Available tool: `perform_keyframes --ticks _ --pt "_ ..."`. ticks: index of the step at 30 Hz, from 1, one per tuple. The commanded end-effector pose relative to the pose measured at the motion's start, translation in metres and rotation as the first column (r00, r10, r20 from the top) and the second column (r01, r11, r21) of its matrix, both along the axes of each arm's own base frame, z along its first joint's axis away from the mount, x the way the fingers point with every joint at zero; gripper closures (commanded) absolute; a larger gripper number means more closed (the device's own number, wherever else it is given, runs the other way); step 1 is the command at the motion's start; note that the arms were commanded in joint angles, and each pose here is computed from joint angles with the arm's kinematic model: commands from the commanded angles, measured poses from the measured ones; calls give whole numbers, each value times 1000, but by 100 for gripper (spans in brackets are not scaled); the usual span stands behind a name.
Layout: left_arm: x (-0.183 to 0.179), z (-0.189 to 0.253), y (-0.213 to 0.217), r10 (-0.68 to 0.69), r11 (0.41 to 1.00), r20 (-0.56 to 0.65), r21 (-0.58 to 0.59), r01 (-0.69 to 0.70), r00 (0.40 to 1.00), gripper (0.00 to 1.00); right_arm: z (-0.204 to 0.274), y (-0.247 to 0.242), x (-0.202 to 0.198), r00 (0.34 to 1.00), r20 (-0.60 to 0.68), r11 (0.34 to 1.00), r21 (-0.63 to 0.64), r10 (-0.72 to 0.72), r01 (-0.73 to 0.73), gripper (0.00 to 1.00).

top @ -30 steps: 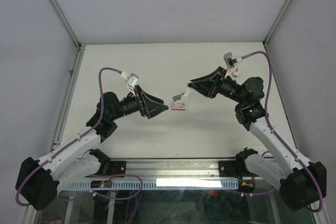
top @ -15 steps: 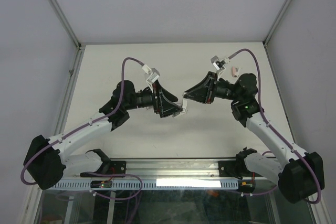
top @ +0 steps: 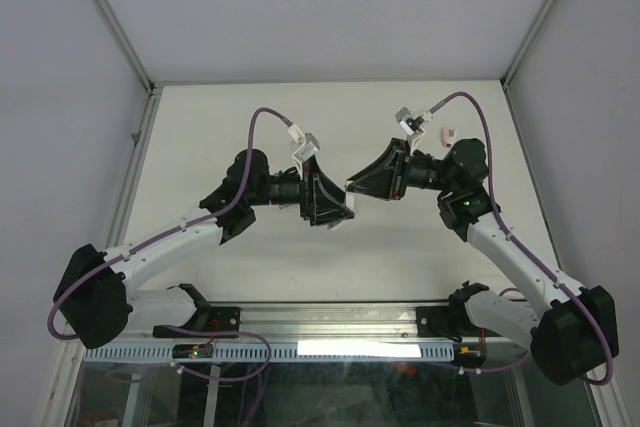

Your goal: Load the staples into the stapler

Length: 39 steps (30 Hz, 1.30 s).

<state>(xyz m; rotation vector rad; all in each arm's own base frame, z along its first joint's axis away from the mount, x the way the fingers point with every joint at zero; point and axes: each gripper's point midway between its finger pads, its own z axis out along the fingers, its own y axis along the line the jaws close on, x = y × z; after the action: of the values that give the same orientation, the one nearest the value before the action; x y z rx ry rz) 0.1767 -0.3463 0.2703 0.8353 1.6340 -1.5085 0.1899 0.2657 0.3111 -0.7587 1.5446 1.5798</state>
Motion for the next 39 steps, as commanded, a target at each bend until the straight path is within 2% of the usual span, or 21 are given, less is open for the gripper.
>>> perform_keyframes --ticks 1,3,4,6,7,9,12,14,15,16,18,19,21,23,25,27,28,30,34,39 --pt "-12 27 -8 -74 995 78 -60 79 994 38 29 2 -4 996 86 999 45 14 -18 100" --pt "-12 26 -8 -74 995 76 -57 79 994 39 29 1 -3 996 86 999 46 8 -12 100" --pt "-12 25 -8 -74 995 76 -56 78 994 42 29 1 -3 996 86 999 46 6 -10 100" --pt "-12 25 -7 -70 996 76 -56 74 995 55 29 1 -2 996 88 999 47 0 -4 100" --pt "-12 24 -7 -69 996 75 -55 74 995 66 28 1 -2 996 87 999 46 -3 -1 100" --pt "-11 22 -7 -62 997 64 -51 65 996 80 27 1 0 996 89 999 44 -17 13 100" --pt "-3 14 -7 -8 999 39 -34 9 999 91 24 -1 6 993 95 997 40 -64 60 98" --pt "7 8 -5 53 998 28 -16 -53 998 100 20 -3 13 989 93 993 31 -115 113 73" --pt "13 3 -4 90 996 14 5 -90 996 100 18 -5 22 981 96 986 26 -169 167 50" --pt "20 -1 -3 131 991 7 23 -131 991 100 16 -8 28 972 95 977 19 -213 212 35" --pt "40 -11 0 234 970 5 73 -234 972 100 14 -19 47 933 86 937 7 -349 349 17" --pt "56 -18 3 312 945 4 107 -310 950 100 10 -26 57 905 90 909 -9 -415 418 12" --pt "93 -25 8 466 873 10 157 -462 885 100 2 -42 74 834 82 835 -34 -545 549 8" --pt "130 -40 15 608 774 -17 240 -587 794 100 -12 -62 90 742 60 738 -78 -668 671 6" --pt "163 -68 21 726 648 -18 353 -675 687 100 -27 -80 102 653 37 642 -146 -756 752 6" --pt "193 -95 34 827 493 47 417 -764 560 100 -42 -94 108 580 22 563 -214 -814 798 6" --pt "205 -113 40 862 421 73 448 -789 501 100 -47 -99 110 555 16 535 -240 -832 810 6" --pt "223 -131 48 901 319 117 472 -822 417 100 -55 -103 109 537 9 515 -270 -843 814 6" --pt "243 -153 49 933 218 141 508 -833 331 100 -65 -106 107 528 0 505 -291 -849 812 6" --pt "256 -172 53 950 149 158 530 -835 270 100 -73 -107 106 527 -1 501 -313 -850 807 6"
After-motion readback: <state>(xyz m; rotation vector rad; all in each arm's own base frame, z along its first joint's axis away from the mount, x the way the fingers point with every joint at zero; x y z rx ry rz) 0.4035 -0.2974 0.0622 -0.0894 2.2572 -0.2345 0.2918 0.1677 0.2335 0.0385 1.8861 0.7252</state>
